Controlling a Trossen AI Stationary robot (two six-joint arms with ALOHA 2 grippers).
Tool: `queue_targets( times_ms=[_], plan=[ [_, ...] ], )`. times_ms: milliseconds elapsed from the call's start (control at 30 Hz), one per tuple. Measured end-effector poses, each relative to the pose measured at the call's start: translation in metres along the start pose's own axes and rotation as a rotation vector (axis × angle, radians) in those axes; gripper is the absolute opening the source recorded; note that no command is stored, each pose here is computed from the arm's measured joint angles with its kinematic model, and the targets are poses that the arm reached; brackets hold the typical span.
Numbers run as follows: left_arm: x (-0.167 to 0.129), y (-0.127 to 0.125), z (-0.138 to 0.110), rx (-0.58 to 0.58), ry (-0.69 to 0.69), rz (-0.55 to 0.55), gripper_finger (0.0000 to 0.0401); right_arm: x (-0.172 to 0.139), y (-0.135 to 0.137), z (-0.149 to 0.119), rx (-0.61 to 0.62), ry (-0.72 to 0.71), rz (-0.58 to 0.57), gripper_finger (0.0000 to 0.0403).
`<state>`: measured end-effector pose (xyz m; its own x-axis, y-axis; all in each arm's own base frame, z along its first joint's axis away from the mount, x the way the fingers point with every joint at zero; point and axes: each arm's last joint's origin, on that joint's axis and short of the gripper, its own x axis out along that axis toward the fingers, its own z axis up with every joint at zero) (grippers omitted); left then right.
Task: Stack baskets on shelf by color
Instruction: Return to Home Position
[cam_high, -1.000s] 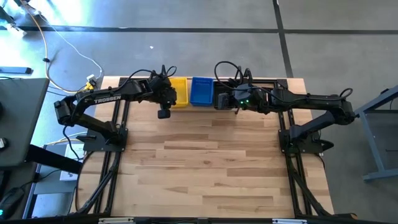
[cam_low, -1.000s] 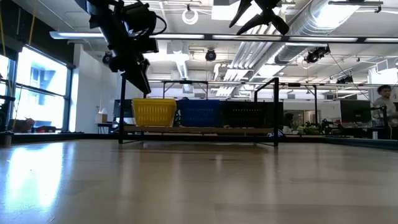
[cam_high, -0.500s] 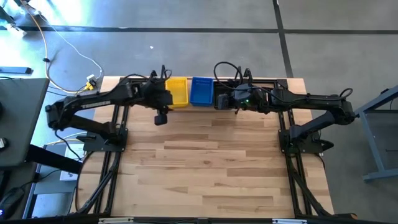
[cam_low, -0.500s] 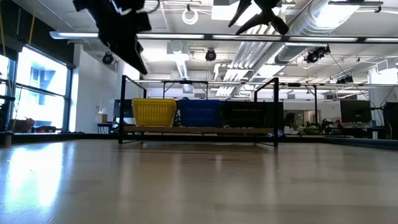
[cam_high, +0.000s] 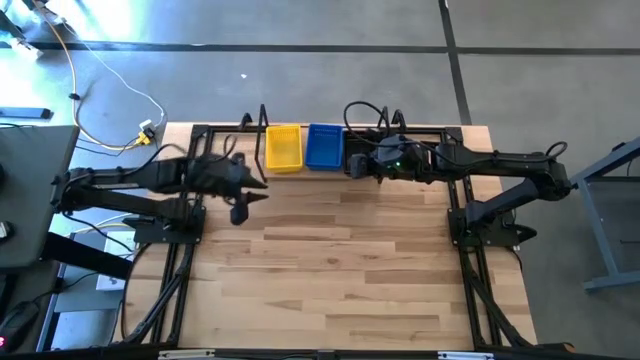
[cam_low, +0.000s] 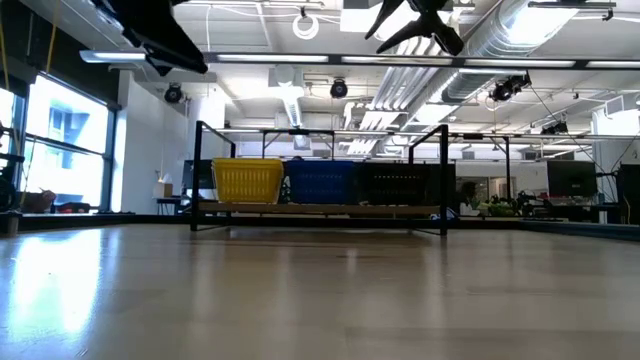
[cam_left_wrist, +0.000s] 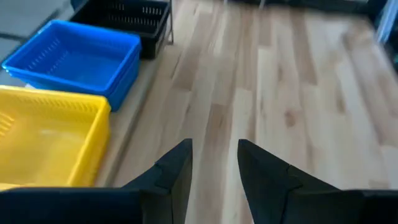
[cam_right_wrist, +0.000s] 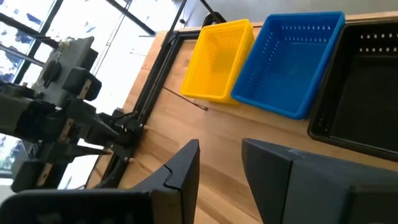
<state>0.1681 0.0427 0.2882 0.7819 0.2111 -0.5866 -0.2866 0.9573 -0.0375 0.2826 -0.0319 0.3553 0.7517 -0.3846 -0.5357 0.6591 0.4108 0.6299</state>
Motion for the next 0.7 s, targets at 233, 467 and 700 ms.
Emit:
queue_targets(
  times_ms=[233,467,700],
  plan=[
    [-0.01,-0.021,-0.038,-0.033,-0.171,-0.017,0.0117,-0.001,0.005,-0.001,-0.094,-0.029,0.025,0.0105],
    [-0.018,-0.023,-0.084,-0.02,-0.302,-0.07,0.0117,-0.022,0.007,0.008,-0.178,-0.092,0.08,0.0105],
    [-0.017,-0.017,-0.111,-0.076,-0.454,-0.095,0.0117,-0.07,-0.001,0.025,-0.297,-0.21,0.139,0.0105]
  ],
)
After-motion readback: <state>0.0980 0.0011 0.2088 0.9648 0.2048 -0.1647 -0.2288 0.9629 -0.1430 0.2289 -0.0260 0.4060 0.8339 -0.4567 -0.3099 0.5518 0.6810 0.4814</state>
